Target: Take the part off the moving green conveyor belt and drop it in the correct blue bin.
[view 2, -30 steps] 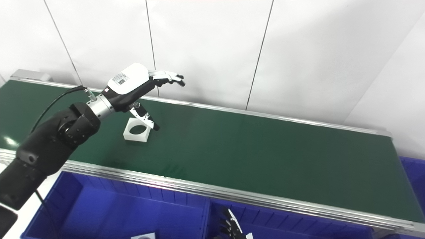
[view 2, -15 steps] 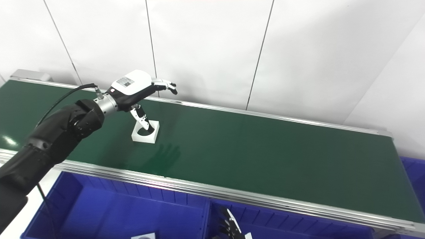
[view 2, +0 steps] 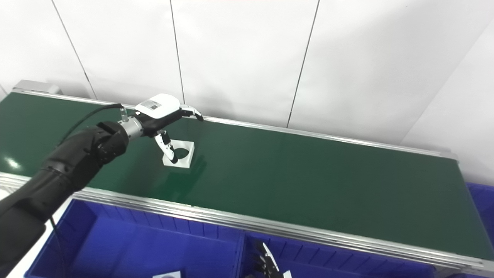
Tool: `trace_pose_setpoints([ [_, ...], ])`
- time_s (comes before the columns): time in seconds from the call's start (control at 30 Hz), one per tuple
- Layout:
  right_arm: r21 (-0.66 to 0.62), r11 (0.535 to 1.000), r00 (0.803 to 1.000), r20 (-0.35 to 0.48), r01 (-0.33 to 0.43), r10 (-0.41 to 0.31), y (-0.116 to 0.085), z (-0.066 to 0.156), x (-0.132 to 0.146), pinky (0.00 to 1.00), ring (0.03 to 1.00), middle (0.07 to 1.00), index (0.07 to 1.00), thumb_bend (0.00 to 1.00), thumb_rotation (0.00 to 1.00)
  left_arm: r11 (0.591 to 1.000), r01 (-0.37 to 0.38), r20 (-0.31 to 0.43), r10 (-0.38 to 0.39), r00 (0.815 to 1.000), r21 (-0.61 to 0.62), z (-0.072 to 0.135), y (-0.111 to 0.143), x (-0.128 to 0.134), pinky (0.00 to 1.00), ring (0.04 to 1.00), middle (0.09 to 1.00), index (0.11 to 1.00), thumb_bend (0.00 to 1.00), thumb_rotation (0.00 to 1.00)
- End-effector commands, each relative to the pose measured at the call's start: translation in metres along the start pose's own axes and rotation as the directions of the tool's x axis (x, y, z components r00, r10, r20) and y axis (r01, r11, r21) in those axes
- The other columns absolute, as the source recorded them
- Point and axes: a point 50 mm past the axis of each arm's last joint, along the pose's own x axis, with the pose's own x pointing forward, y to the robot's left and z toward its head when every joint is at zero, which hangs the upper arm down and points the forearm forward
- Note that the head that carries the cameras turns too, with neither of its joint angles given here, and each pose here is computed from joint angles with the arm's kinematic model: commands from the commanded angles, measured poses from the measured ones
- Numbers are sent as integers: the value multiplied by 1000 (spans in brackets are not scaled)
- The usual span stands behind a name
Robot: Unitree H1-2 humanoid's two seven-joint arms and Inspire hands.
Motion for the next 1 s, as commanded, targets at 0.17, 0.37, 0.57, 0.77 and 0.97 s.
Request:
trace_pose_setpoints([
  [0.17, 28, 1000, 996, 84, -6, 3, 8, 14, 3, 816, 873, 935, 936, 886, 883, 999, -31, -13, 31, 999, 17, 0, 18, 10, 659, 810, 853, 809, 1000, 164],
  [0.37, 26, 1000, 996, 89, -7, 5, 10, 15, 3, 813, 870, 939, 933, 886, 877, 999, -40, -44, 39, 998, -25, 6, 2, 11, 656, 814, 855, 812, 1000, 174],
  [0.57, 21, 1000, 995, 97, -13, 11, 12, 17, 3, 812, 872, 948, 937, 863, 875, 999, -32, -41, 31, 999, -34, 12, -13, 13, 634, 804, 847, 807, 1000, 186],
  [0.77, 19, 1000, 994, 107, -10, 8, 14, 19, 3, 810, 876, 939, 930, 860, 869, 999, -10, -71, 13, 997, 44, 7, -23, 11, 620, 787, 829, 804, 1000, 192],
  [0.97, 18, 1000, 994, 108, -13, 11, 15, 20, 2, 821, 881, 932, 929, 872, 869, 1000, -11, -103, 13, 995, 20, 14, -36, 12, 624, 786, 824, 803, 1000, 180],
])
